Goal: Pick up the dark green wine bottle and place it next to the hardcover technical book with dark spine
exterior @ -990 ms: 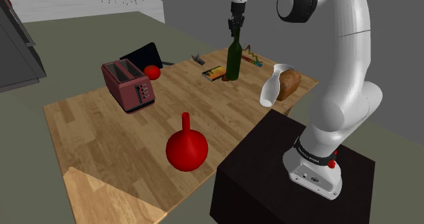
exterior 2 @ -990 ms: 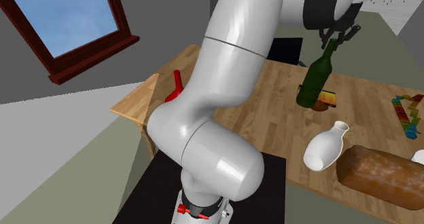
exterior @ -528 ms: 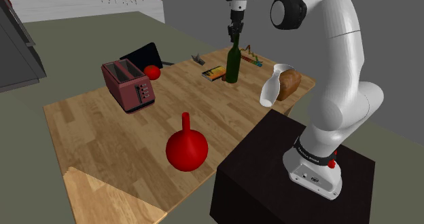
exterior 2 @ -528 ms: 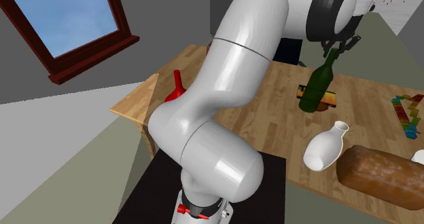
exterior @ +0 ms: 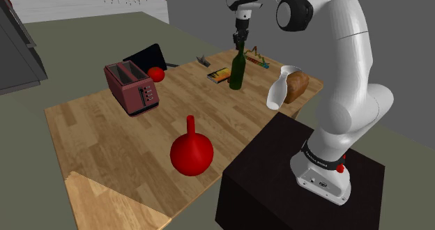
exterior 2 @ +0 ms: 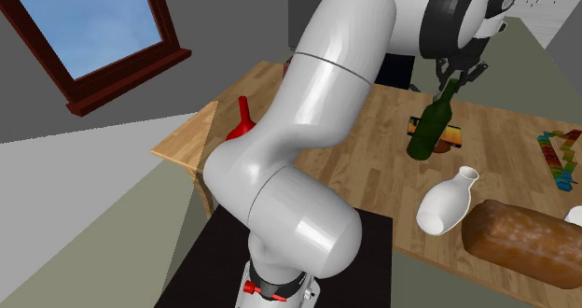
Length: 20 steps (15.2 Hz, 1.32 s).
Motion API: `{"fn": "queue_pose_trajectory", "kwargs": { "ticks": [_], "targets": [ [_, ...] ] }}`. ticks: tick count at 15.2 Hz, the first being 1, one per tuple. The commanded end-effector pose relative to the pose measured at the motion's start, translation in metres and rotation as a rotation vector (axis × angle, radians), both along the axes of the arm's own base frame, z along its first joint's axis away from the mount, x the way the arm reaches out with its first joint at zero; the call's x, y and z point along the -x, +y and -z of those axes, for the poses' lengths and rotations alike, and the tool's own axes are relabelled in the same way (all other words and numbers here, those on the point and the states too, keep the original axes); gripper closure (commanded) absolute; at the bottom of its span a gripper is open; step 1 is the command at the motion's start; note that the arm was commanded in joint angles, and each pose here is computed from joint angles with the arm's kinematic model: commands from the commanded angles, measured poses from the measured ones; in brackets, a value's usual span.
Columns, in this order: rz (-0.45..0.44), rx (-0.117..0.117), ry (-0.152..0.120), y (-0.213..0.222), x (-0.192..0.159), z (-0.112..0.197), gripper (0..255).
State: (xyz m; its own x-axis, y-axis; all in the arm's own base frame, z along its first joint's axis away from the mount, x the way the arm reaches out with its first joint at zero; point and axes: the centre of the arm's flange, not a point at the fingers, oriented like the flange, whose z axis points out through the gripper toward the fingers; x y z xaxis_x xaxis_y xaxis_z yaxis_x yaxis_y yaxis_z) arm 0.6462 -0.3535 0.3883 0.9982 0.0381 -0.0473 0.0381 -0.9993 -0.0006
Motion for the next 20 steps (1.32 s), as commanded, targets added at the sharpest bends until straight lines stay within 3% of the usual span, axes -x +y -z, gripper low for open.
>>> {"fn": "queue_pose_trajectory", "kwargs": {
  "ticks": [1, 10, 11, 16, 20],
  "targets": [
    [0.0, 0.0, -0.001, 0.001, 0.0, 0.012, 255],
    [0.0, 0.0, -0.001, 0.001, 0.0, 0.015, 255],
    [0.0, 0.0, -0.001, 0.001, 0.0, 0.015, 0],
    [0.0, 0.0, -0.001, 0.001, 0.0, 0.015, 0],
    [0.0, 0.0, -0.001, 0.001, -0.002, -0.035, 0]
  ]
}}
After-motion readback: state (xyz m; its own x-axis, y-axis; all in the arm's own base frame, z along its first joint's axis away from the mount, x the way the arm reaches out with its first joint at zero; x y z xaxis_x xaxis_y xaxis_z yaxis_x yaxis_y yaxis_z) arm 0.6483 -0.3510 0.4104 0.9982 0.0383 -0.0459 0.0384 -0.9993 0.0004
